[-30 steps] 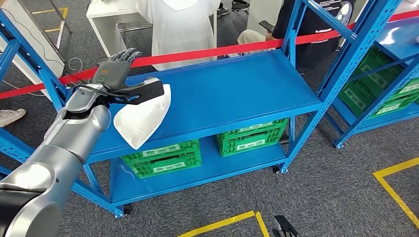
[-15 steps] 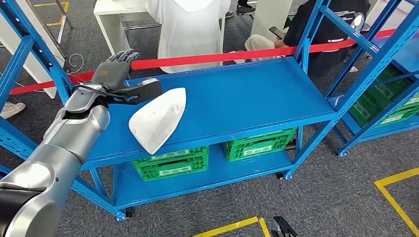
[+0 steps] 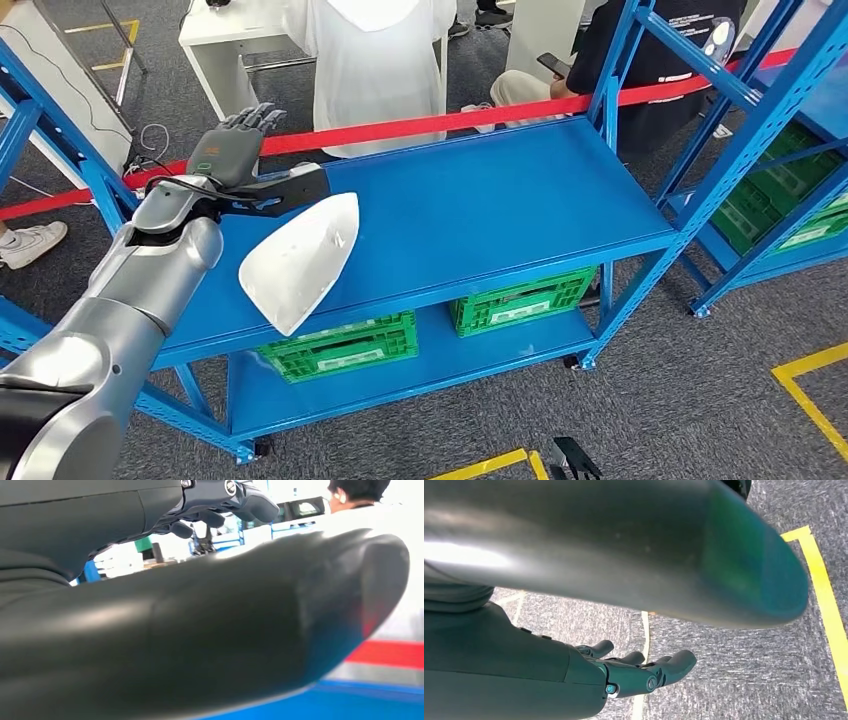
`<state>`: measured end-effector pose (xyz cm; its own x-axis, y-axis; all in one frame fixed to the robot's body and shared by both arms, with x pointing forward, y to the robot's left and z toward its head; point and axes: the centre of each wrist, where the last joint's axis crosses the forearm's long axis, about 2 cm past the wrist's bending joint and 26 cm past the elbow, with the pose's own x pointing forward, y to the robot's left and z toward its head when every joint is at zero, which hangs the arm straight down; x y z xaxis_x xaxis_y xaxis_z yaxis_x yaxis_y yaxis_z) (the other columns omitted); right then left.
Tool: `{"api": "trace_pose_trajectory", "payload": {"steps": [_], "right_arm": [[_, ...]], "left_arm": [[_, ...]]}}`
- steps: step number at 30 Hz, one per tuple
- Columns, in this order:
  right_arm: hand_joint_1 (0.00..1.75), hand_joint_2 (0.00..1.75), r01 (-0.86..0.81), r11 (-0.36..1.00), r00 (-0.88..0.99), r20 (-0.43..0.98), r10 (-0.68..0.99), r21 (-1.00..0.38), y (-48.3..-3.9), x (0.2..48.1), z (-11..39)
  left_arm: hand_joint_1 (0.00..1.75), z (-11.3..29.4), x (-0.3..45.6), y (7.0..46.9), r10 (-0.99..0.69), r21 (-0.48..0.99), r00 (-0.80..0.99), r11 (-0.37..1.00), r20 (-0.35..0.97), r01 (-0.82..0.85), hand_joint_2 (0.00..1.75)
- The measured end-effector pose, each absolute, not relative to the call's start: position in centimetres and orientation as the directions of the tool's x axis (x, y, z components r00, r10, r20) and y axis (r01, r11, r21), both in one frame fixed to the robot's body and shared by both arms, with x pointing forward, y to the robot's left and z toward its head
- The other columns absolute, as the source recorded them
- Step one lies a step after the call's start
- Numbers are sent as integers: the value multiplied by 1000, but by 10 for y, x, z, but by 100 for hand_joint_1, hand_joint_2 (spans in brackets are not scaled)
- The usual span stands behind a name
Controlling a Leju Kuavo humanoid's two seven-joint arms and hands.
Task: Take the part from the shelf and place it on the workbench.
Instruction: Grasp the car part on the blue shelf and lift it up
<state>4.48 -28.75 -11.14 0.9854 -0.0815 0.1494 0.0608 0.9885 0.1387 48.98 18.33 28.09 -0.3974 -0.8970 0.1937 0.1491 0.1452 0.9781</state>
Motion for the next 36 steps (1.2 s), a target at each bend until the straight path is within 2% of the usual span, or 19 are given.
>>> {"api": "trace_pose_trajectory", "payload": {"steps": [10, 14, 20, 36], "right_arm": [[0, 0, 48, 989, 986, 153, -70, 143, -287, 46, -111], [0, 0, 39, 989, 986, 153, -62, 146, -287, 47, -111], [0, 0, 30, 989, 987, 150, -52, 144, -287, 46, -111], [0, 0, 7, 990, 989, 146, -29, 143, -287, 52, -110]], "left_arm": [[0, 274, 485, 172, -872, 971, -438, 148, 217, 186, 0], [0, 262, 479, 162, -850, 949, -453, 156, 270, 274, 0], [0, 229, 466, 155, -842, 896, -411, 171, 350, 411, 0], [0, 192, 449, 154, -896, 845, -271, 179, 352, 504, 0]]}}
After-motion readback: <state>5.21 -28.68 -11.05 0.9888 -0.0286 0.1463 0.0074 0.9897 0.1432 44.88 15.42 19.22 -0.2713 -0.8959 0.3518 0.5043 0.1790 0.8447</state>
